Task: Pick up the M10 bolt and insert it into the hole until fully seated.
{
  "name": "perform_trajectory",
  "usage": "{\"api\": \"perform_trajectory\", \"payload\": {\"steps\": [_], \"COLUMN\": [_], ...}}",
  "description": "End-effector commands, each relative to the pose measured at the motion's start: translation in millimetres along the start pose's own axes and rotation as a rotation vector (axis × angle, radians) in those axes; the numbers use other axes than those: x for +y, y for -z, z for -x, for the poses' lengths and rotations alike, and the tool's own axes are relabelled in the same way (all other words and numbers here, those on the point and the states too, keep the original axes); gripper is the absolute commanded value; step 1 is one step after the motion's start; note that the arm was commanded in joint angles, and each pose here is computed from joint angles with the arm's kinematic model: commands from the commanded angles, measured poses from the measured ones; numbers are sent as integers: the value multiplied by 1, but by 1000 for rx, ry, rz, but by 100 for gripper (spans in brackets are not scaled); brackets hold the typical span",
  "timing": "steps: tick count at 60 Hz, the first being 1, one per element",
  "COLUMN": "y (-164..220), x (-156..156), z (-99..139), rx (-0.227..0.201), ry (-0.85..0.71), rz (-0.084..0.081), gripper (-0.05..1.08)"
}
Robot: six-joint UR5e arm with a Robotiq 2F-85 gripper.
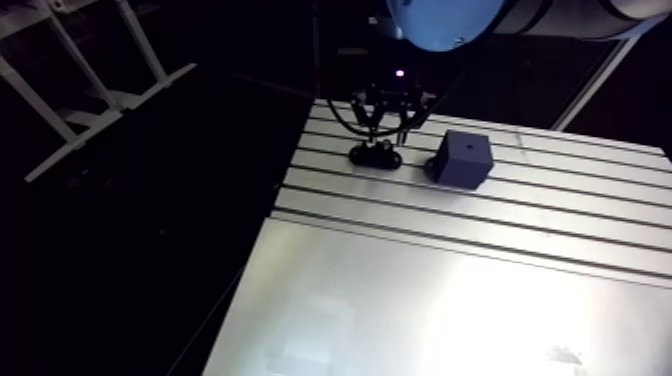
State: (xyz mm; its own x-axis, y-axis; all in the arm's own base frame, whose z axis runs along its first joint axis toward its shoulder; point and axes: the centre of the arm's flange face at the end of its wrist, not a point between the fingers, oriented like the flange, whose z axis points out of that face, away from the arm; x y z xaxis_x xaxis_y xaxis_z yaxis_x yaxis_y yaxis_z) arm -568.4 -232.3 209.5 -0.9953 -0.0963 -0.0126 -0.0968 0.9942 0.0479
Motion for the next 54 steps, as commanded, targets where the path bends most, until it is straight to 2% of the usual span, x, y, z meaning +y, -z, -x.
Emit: {"api": "perform_trajectory", "payload": {"steps": [1, 54], "y": [-3, -5], "x": [0, 0], "z": [0, -1], "rx": [-4, -7], "ry": [0, 0], "rz": [0, 1], "gripper": [51, 56]}}
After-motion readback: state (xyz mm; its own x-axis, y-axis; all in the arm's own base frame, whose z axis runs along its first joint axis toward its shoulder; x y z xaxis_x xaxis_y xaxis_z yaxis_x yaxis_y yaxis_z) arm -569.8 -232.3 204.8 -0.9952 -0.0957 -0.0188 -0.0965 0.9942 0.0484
